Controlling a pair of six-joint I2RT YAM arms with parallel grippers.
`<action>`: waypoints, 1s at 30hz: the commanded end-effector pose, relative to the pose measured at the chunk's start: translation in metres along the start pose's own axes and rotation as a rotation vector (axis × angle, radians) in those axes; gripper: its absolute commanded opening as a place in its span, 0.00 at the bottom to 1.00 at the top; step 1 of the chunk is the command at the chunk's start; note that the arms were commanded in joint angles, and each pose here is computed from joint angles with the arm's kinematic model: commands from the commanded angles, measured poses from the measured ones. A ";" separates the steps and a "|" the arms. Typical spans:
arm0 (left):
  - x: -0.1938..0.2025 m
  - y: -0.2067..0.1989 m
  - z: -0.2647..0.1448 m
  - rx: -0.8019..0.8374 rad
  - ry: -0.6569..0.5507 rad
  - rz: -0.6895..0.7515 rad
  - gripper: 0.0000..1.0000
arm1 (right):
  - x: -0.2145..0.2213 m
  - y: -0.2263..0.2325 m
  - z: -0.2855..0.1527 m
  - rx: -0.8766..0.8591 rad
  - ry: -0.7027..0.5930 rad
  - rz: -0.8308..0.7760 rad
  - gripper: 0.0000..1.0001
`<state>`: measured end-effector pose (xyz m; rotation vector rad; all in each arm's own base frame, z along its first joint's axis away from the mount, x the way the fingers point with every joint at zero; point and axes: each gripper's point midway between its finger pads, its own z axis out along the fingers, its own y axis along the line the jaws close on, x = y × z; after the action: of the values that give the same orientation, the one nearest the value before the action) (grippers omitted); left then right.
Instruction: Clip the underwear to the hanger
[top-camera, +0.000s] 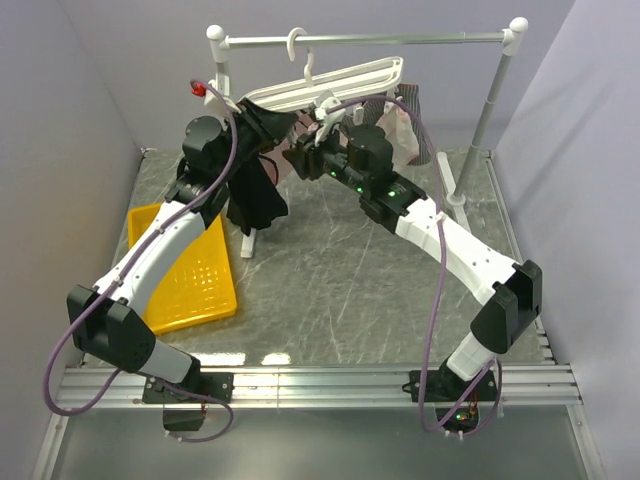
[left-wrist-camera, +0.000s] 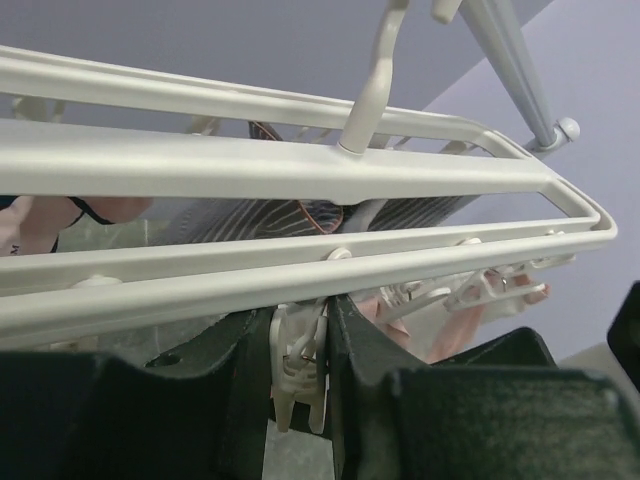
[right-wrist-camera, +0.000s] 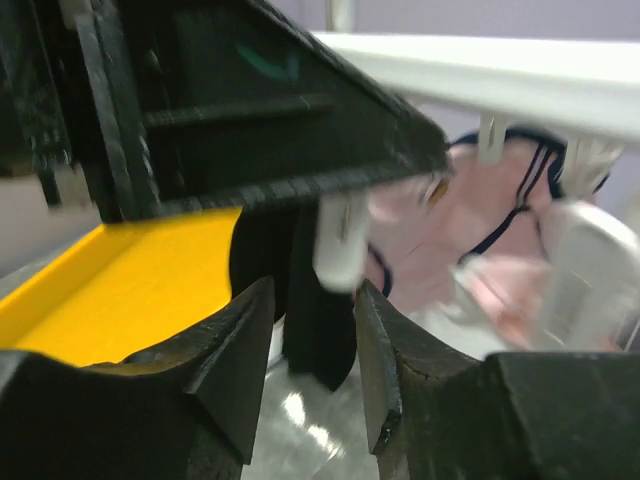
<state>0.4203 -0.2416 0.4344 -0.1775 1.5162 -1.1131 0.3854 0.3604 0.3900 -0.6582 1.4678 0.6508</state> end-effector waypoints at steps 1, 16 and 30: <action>0.005 0.017 -0.001 0.016 0.033 0.088 0.18 | -0.030 0.001 -0.034 -0.107 -0.039 0.066 0.46; 0.015 0.007 0.001 0.125 0.077 0.162 0.34 | -0.068 -0.003 -0.037 -0.189 -0.047 0.352 0.44; 0.002 0.001 0.000 0.137 0.045 0.148 0.50 | -0.041 -0.013 -0.025 -0.081 -0.023 0.121 0.47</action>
<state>0.4238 -0.2452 0.4169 0.0273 1.5056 -1.0862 0.3756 0.3414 0.4139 -0.6096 1.5582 0.8940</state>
